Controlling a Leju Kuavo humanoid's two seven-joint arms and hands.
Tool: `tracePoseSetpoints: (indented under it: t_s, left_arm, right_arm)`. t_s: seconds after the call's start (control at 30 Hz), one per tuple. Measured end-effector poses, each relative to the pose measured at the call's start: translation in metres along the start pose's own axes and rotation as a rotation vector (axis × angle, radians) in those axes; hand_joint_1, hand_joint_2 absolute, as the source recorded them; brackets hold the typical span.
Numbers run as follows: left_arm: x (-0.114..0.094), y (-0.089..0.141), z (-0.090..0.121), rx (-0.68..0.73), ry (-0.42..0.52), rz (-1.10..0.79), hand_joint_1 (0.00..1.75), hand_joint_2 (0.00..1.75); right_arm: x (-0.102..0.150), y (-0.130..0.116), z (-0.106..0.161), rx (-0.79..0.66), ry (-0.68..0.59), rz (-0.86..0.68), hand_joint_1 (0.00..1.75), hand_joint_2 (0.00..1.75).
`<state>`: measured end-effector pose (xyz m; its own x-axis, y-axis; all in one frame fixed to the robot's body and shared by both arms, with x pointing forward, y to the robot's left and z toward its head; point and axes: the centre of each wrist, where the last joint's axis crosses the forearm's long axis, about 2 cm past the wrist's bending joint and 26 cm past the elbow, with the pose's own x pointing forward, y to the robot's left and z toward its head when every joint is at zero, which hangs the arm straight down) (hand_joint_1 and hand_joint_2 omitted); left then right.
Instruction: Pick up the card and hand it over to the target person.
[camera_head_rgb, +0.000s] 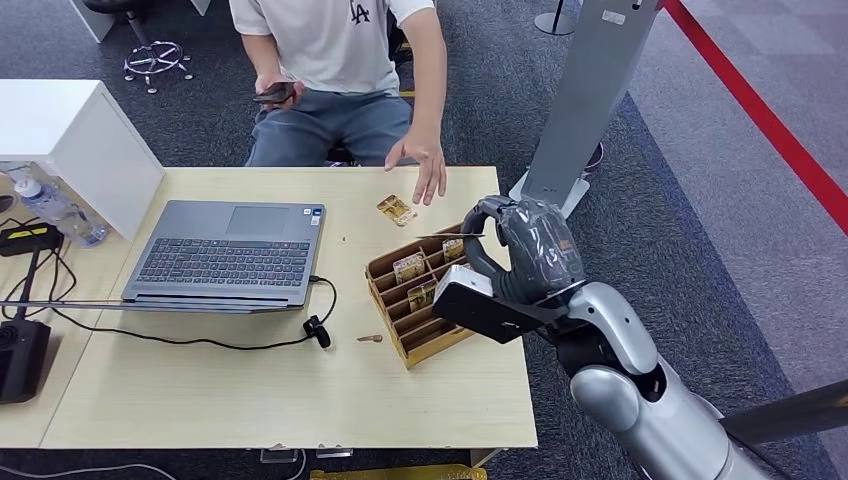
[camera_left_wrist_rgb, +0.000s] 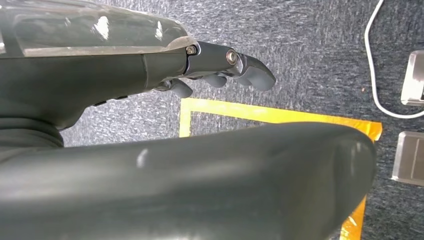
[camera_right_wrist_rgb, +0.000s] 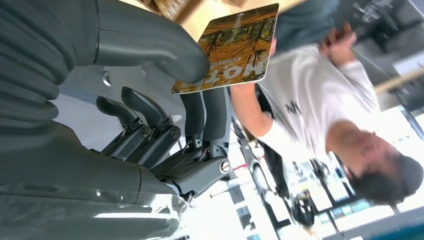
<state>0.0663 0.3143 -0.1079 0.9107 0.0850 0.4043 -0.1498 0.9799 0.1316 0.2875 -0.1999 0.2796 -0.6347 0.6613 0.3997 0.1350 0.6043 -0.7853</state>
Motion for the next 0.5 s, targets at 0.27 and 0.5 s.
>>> tracePoseSetpoints:
  t_s: [0.27, 0.5]
  left_arm:
    - [0.000, -0.001, 0.000, 0.002, -0.004, -0.006, 0.00, 0.00]
    - [-0.001, -0.005, 0.001, -0.013, -0.015, -0.024, 0.00, 0.00]
  right_arm:
    - [-0.016, 0.072, 0.003, -0.217, 0.047, -0.001, 1.75, 1.75]
    - [-0.022, 0.092, 0.006, -0.328, 0.053, 0.092, 1.75, 1.75]
